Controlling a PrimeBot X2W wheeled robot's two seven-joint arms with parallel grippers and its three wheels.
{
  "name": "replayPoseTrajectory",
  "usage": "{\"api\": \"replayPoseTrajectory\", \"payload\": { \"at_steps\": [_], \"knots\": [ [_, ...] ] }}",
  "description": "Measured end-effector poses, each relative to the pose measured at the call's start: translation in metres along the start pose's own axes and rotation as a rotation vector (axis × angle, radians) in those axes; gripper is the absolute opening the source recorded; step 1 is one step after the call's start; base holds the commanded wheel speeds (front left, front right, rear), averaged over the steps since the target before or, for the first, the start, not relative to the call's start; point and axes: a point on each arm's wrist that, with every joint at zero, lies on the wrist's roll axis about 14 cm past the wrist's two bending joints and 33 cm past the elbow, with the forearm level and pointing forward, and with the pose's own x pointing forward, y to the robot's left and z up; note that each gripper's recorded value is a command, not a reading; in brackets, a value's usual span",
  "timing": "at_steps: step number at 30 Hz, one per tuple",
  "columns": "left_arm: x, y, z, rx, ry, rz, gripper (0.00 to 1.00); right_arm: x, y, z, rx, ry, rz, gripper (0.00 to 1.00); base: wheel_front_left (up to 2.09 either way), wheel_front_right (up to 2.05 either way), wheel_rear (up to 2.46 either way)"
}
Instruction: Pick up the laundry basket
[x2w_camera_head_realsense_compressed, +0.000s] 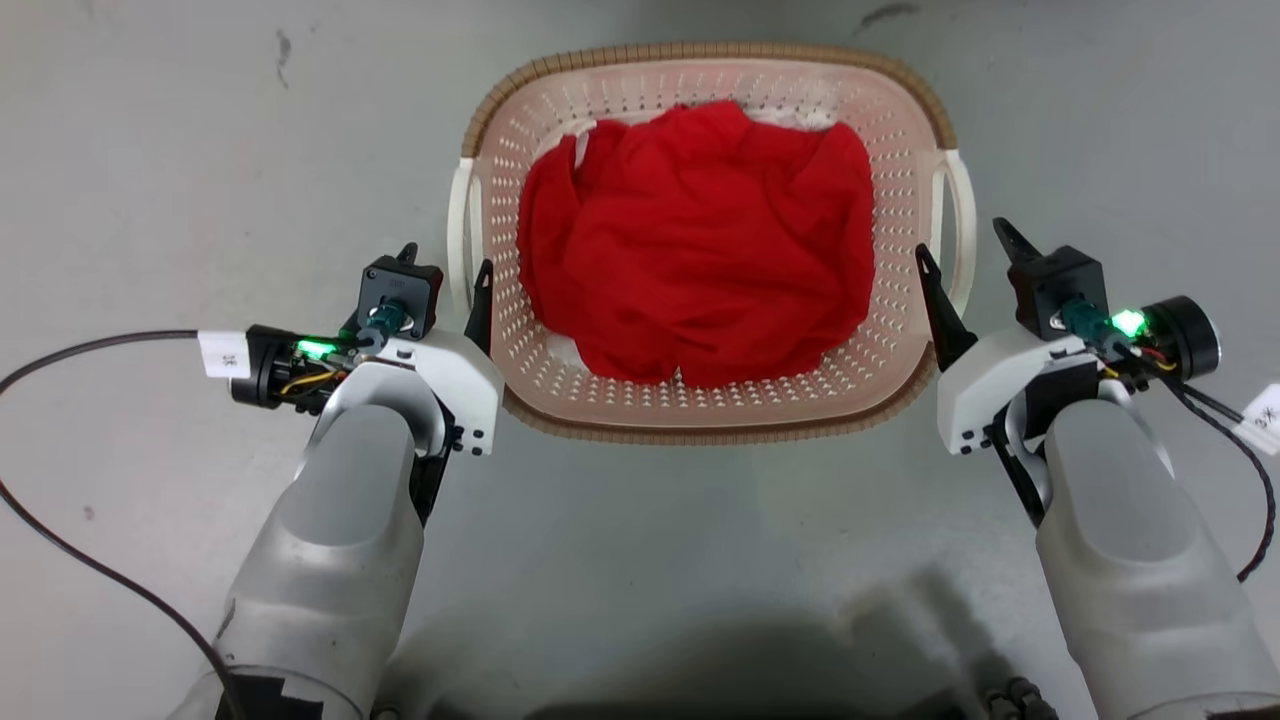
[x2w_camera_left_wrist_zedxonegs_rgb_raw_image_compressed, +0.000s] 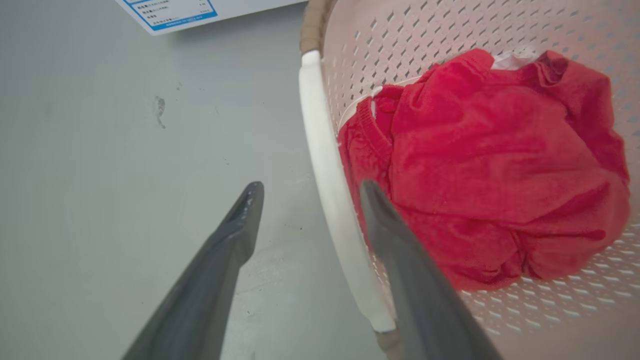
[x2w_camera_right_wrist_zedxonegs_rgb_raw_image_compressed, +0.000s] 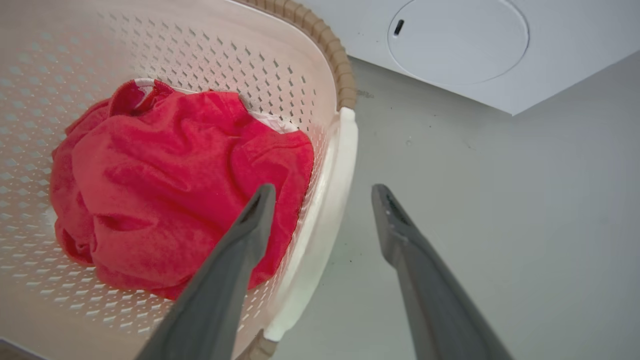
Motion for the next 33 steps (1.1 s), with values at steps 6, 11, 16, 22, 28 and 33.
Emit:
{"api": "replayPoseTrajectory", "payload": {
  "at_steps": [6, 11, 16, 22, 28, 33],
  "knots": [
    [0.015, -0.004, -0.022, 0.011, 0.06, -0.021, 1.0, 0.015, 0.005, -0.026, 0.006, 0.075, 0.023, 1.0, 0.0, 0.0, 0.0],
    [0.025, -0.009, -0.035, 0.017, 0.097, -0.038, 1.0, 0.025, 0.007, -0.041, 0.014, 0.114, 0.031, 1.0, 0.0, 0.0, 0.0],
    [0.033, -0.013, -0.039, 0.029, 0.109, -0.055, 1.0, 0.031, 0.008, -0.051, 0.017, 0.142, 0.037, 1.0, 0.0, 0.0, 0.0],
    [0.034, -0.025, -0.04, 0.019, 0.122, -0.084, 0.0, 0.034, 0.02, -0.053, 0.037, 0.16, 0.062, 0.0, 0.0, 0.0, 0.0],
    [0.029, -0.023, -0.032, 0.026, 0.114, -0.081, 0.0, 0.03, 0.021, -0.047, 0.033, 0.158, 0.066, 0.0, 0.0, 0.0, 0.0],
    [0.015, -0.022, -0.023, 0.021, 0.105, -0.074, 0.0, 0.019, 0.021, -0.035, 0.017, 0.149, 0.072, 0.0, 0.0, 0.0, 0.0]
  ]
}}
